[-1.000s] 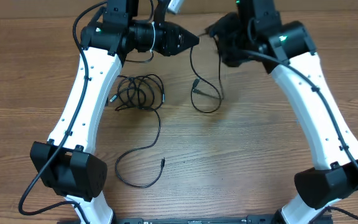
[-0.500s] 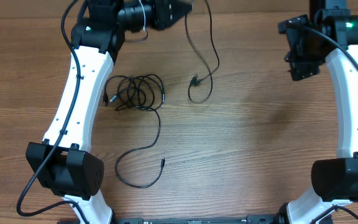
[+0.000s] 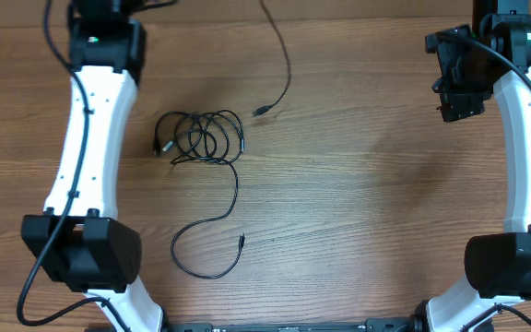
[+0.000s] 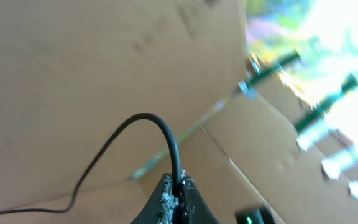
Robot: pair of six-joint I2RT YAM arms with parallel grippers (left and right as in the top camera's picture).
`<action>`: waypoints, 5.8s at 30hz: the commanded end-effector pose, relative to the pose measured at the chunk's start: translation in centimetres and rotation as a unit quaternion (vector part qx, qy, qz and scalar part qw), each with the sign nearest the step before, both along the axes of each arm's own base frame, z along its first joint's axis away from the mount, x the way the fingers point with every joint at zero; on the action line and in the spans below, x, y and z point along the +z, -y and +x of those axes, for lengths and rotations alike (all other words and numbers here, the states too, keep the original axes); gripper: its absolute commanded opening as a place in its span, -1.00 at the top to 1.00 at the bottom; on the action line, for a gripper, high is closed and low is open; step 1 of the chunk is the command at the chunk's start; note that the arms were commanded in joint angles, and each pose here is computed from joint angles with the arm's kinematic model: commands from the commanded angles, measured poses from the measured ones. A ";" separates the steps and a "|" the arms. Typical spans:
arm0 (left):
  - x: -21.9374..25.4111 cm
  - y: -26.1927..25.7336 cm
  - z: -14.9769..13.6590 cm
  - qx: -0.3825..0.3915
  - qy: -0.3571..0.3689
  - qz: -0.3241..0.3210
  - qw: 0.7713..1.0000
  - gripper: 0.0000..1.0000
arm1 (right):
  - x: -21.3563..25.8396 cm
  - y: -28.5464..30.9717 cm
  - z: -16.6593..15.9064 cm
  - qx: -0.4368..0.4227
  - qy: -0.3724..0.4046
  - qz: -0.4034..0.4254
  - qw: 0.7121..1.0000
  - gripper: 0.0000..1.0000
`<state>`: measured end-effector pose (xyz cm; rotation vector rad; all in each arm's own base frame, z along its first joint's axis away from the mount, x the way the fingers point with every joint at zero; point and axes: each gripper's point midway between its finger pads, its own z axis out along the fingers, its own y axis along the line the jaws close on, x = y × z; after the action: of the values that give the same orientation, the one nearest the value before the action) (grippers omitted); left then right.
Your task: Untangle cables
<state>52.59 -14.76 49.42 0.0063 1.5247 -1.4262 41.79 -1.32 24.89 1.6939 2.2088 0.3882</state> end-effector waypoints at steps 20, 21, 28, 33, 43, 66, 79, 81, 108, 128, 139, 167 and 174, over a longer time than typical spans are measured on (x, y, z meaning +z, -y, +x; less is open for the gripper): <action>1.0 -3.3 4.1 0.156 -0.050 -0.119 0.979 0.92 | 1.3 0.3 -0.3 -0.002 0.017 -0.008 1.000 -1.00; 0.7 -3.2 4.3 0.159 -0.042 -0.103 0.981 0.91 | 1.3 0.3 -0.3 -0.002 0.017 -0.008 1.000 -1.00; -9.2 -5.6 7.5 0.269 -0.111 0.080 0.953 0.92 | 1.3 0.3 -0.3 -0.002 0.017 -0.008 1.000 -1.00; -15.9 -6.6 9.7 0.291 -0.109 0.225 0.924 0.92 | 1.3 0.3 -0.3 -0.002 0.017 -0.008 1.000 -1.00; -23.2 -16.4 10.7 0.364 -0.123 0.445 0.809 0.92 | 1.3 0.3 -0.3 -0.002 0.018 -0.008 1.000 -1.00; -28.3 -48.3 -2.6 0.505 -0.340 0.470 0.638 -0.79 | 1.3 0.3 -0.3 -0.002 0.018 -0.008 1.000 -1.00; -36.0 -39.5 -2.1 0.387 -0.448 0.330 0.735 -0.99 | 1.3 0.3 -0.3 -0.002 0.018 -0.008 1.000 -1.00; -38.4 -38.0 -2.3 0.364 -0.467 0.337 0.732 -0.99 | 1.3 0.3 -0.3 -0.002 0.018 -0.008 1.000 -1.00; -48.4 -38.9 -4.9 0.137 -0.386 0.618 0.671 -0.93 | 1.3 0.3 -0.3 -0.002 0.018 -0.008 1.000 -1.00; -52.2 -38.1 -8.0 0.122 -0.410 0.522 0.738 0.09 | 1.3 0.3 -0.3 -0.002 0.018 -0.008 1.000 -1.00; -50.4 -39.4 -5.9 0.229 -0.462 0.422 0.746 0.91 | 1.3 0.3 -0.3 -0.002 0.018 -0.008 1.000 -1.00; -41.5 -36.9 1.2 0.245 -0.404 0.419 0.775 -0.64 | 1.3 0.3 -0.3 -0.002 0.018 -0.008 1.000 -1.00; -45.9 -34.1 1.8 0.189 -0.407 0.454 0.769 -0.75 | 1.3 0.3 -0.3 -0.002 0.018 -0.008 1.000 -1.00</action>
<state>54.67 19.85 6.30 -0.4393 2.5573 -0.2300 41.86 -1.34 24.92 1.6916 2.2069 0.3901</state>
